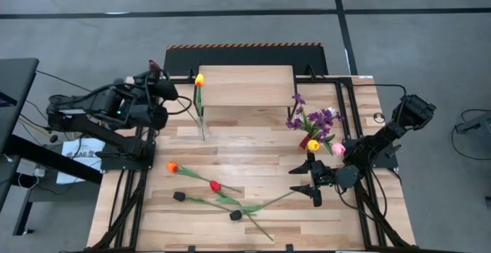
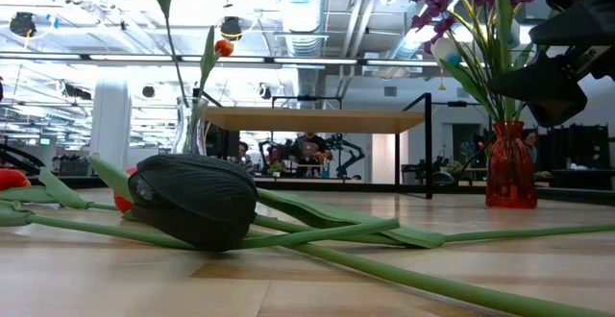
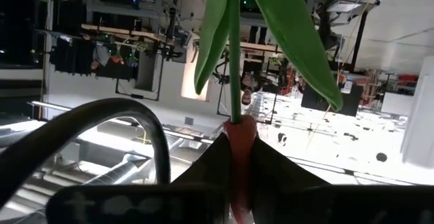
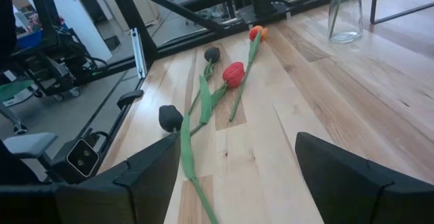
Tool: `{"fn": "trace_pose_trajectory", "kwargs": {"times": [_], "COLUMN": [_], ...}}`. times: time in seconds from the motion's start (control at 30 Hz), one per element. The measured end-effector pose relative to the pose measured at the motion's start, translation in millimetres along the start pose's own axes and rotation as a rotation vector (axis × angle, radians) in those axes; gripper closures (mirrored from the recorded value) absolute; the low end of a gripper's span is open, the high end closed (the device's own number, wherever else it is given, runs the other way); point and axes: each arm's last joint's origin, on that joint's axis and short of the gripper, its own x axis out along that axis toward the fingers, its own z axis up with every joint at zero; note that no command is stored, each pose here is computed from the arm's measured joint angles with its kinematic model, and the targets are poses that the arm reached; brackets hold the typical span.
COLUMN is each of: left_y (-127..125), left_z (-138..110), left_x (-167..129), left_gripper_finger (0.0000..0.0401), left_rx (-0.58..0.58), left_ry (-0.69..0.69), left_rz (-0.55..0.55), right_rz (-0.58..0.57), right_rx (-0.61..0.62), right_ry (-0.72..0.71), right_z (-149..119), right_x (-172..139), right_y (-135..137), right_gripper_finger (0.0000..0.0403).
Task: Pick and place flowers into a vace then onto a shelf
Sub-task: Put the dark red flower into the transparent vase
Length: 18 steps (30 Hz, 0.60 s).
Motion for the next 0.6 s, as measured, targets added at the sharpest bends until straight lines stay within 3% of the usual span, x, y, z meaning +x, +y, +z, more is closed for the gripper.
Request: {"fn": "trace_pose_trajectory", "kwargs": {"times": [0.6], "left_y": [3.0], "left_z": [4.3], "left_x": [0.4], "left_gripper_finger": [0.0384], "left_rx": [-0.153], "left_ry": [-0.085], "left_rz": [0.007], "right_rz": [0.001], "right_rx": [0.0], "right_ry": [0.0], "right_z": [0.0], "right_x": [0.0], "right_y": [0.1], "right_gripper_finger": [0.0117]}}
